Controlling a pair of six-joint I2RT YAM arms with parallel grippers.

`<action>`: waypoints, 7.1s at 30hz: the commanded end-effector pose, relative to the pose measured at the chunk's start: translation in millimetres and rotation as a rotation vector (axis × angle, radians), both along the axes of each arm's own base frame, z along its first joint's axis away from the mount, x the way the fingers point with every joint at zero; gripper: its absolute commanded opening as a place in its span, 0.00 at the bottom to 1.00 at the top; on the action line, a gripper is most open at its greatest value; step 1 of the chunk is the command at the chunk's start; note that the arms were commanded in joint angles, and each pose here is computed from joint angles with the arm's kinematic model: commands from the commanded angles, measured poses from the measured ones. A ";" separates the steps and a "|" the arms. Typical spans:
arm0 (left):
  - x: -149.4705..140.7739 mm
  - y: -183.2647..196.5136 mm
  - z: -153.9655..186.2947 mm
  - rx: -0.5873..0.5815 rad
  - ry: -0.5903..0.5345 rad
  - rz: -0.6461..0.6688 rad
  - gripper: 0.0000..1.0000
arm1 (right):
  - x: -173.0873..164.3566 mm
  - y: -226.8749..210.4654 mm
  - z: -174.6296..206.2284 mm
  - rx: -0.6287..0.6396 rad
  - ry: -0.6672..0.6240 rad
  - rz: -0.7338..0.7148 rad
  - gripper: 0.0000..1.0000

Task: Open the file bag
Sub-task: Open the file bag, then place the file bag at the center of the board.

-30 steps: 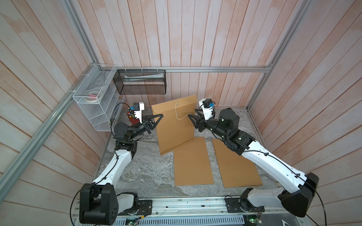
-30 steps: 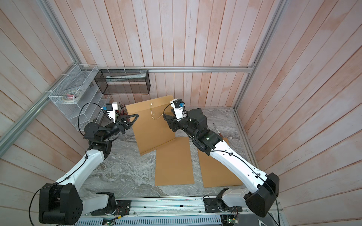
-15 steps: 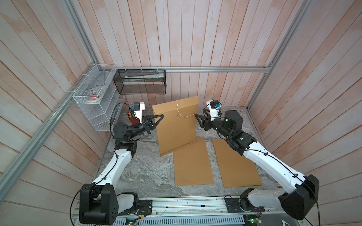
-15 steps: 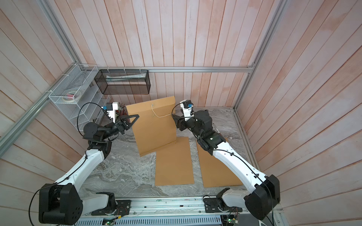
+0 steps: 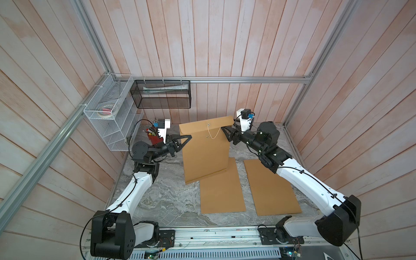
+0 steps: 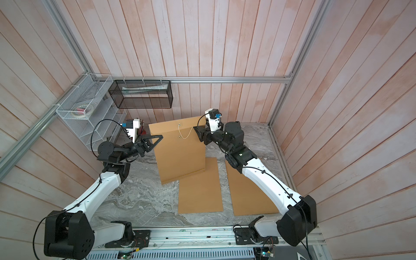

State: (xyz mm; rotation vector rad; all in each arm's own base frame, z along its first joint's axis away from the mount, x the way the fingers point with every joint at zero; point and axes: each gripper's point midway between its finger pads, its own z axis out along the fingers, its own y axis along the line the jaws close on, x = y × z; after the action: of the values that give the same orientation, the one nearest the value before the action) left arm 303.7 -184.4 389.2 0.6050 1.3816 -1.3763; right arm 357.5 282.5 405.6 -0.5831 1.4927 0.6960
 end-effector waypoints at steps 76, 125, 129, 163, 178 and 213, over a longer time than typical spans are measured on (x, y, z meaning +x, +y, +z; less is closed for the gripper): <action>17.3 -0.8 32.2 -0.053 -0.131 -0.100 0.45 | -62.2 -1.5 23.1 0.087 -0.004 0.533 0.00; 29.0 27.5 52.9 -0.139 -0.133 0.022 0.00 | -74.4 8.6 -54.0 0.065 0.153 0.617 0.10; 30.0 27.2 49.6 -0.137 -0.122 0.020 0.00 | -72.7 9.3 -52.4 0.082 0.157 0.617 0.00; -0.9 97.8 42.2 0.026 -0.051 0.457 0.43 | 13.9 56.2 -146.0 0.316 0.744 0.352 0.00; -17.6 91.9 35.4 0.046 -0.041 0.434 0.44 | 19.1 136.3 -211.9 0.330 0.924 0.321 0.00; -16.7 91.6 16.2 0.040 0.009 0.425 0.44 | -25.3 191.9 -298.7 0.262 1.140 0.349 0.00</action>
State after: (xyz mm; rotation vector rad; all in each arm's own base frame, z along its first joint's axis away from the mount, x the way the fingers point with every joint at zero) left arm 292.6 -91.6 406.0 0.2852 1.4546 -1.0178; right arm 339.7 469.7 115.9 -0.2162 2.2831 1.6207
